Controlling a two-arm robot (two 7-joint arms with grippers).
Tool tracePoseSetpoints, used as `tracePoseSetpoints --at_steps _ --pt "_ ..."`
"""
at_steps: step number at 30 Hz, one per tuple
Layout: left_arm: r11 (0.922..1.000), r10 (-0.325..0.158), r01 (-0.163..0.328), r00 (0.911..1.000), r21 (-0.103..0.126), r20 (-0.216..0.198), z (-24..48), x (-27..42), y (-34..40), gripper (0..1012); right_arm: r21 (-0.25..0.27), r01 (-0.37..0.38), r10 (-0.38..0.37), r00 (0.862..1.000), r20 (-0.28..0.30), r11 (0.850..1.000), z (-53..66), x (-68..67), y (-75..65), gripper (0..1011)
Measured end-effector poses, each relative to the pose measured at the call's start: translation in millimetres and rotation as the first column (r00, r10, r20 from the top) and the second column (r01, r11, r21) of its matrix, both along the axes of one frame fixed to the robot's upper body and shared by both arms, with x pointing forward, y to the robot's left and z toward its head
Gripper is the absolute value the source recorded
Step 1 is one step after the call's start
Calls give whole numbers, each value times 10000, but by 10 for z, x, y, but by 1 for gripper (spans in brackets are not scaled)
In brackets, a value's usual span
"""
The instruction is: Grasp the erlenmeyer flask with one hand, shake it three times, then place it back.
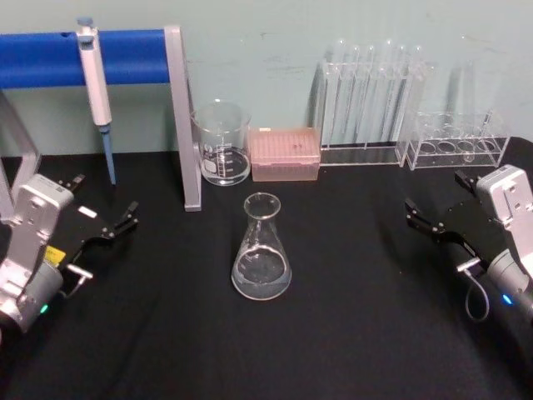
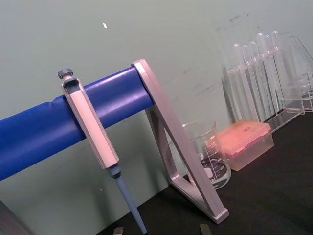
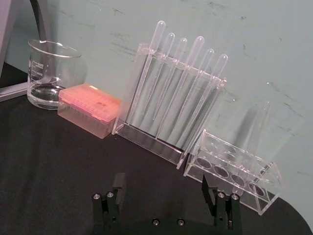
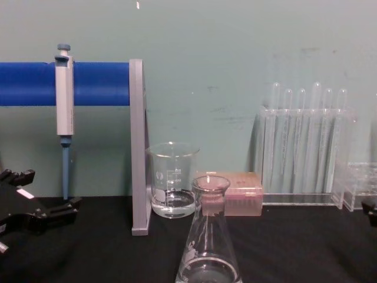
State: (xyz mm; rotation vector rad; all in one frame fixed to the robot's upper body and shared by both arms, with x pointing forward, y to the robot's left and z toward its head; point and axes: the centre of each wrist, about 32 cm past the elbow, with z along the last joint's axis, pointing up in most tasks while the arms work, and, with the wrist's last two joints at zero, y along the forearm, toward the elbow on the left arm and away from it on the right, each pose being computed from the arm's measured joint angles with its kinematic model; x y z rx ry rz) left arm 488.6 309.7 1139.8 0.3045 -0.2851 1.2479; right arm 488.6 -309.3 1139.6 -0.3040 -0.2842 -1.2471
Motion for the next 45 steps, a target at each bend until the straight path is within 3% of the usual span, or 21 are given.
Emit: tracePoseSetpoints --at_steps 23,29,32,36,37,45 --pt "10000 0 0 10000 0 0 0 0 0 1001 12 -5 5 10000 12 10000 10 1 -7 1000" --pt "10000 0 0 10000 0 0 0 0 0 1001 941 -518 556 9977 -385 9942 150 -4 -41 1000" --pt "10000 0 0 10000 0 0 0 0 0 1001 1706 -887 1033 9915 -789 9813 232 -12 -55 1000" --pt "10000 0 0 10000 0 -1 0 0 0 1001 2587 -1498 1869 9744 -1251 9543 315 -18 -60 1000" --pt "10000 0 0 10000 -1 0 0 0 0 1001 2861 -1791 2253 9645 -1374 9413 338 -18 -53 1000" --pt "10000 1 -1 10000 0 -1 0 0 0 1001 3451 -3015 3749 9115 -1693 8888 377 4 54 1000"
